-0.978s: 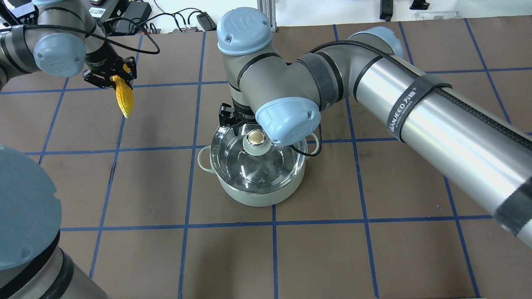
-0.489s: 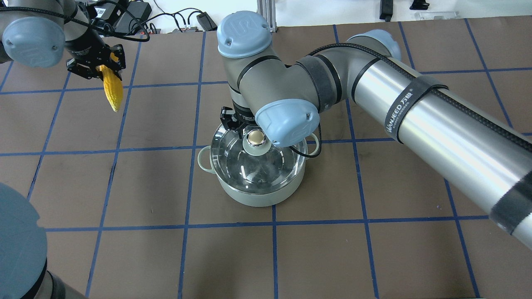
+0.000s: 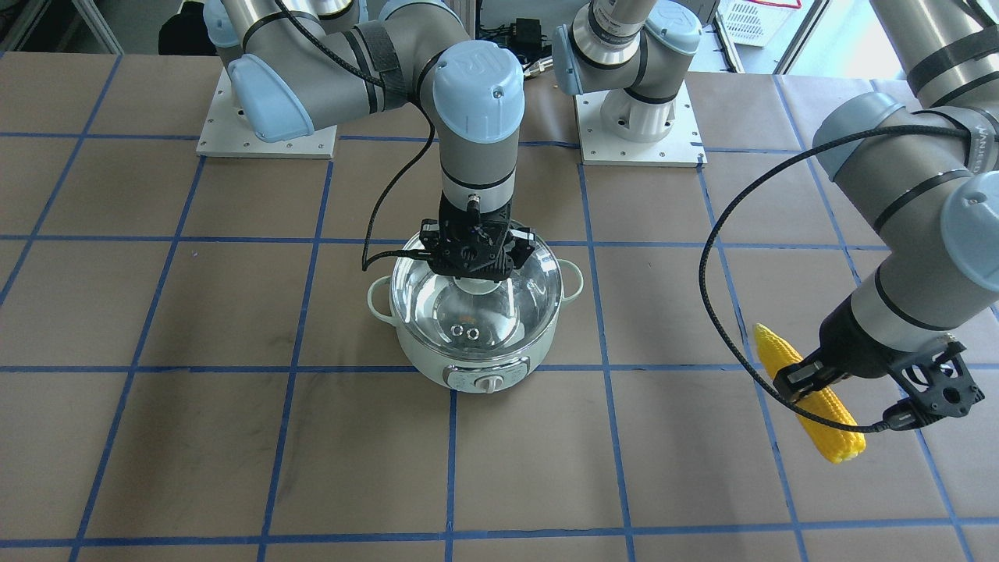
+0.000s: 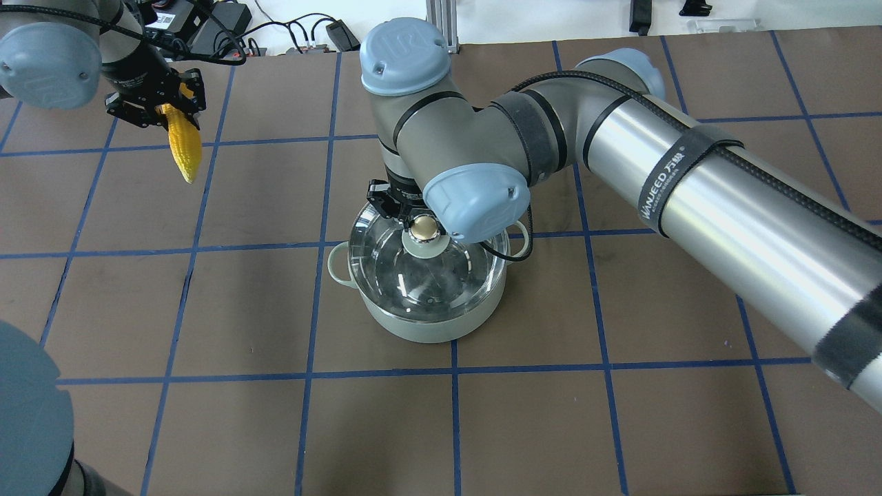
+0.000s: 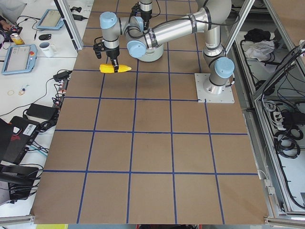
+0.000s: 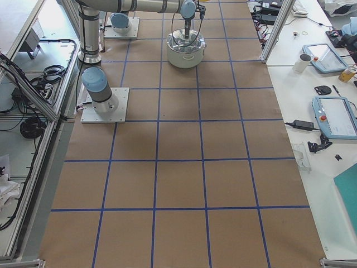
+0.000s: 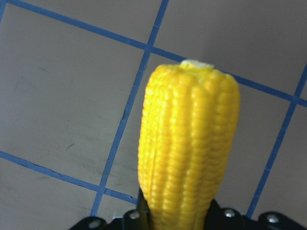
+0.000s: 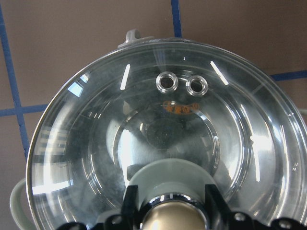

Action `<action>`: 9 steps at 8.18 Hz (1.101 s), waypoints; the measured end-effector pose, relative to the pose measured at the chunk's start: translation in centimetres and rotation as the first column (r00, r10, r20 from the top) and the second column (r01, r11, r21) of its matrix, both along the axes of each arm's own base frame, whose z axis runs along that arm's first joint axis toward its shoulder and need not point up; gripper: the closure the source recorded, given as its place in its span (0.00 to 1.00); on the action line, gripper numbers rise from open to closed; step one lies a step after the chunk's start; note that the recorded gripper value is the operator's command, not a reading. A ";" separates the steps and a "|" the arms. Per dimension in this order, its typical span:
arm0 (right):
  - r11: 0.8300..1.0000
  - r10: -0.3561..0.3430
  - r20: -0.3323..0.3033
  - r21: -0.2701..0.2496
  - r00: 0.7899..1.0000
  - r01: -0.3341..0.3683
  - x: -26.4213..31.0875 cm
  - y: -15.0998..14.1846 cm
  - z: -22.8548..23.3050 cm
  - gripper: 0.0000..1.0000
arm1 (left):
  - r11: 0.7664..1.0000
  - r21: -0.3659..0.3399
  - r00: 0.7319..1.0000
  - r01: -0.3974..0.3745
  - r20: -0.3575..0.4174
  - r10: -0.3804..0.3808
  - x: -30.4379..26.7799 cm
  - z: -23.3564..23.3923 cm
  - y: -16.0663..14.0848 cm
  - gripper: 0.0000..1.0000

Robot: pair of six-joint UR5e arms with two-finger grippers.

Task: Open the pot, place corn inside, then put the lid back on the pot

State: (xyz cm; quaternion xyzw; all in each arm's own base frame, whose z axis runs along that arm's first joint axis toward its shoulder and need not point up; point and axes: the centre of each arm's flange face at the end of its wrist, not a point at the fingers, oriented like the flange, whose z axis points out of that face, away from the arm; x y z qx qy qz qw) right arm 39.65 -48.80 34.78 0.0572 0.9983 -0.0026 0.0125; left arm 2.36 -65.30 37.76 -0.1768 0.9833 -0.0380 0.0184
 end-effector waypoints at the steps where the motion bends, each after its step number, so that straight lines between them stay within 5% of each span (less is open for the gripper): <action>1: 1.000 -0.002 0.006 -0.008 1.000 0.002 0.0 0.0 0.6 0.69 | 1.000 -0.007 1.000 0.002 0.002 -0.002 -0.2 0.5 0.2 1.00; 5: 0.998 0.032 0.018 -0.059 0.999 -0.031 -3.0 -1.3 5.8 0.74 | 0.999 -0.023 1.000 0.028 0.000 -0.028 -2.3 1.4 0.5 1.00; 9: 0.990 0.118 -0.010 -0.074 0.993 -0.118 -16.6 -5.2 11.7 0.76 | 0.995 -0.060 0.996 0.086 -0.033 -0.088 -13.4 5.0 3.3 1.00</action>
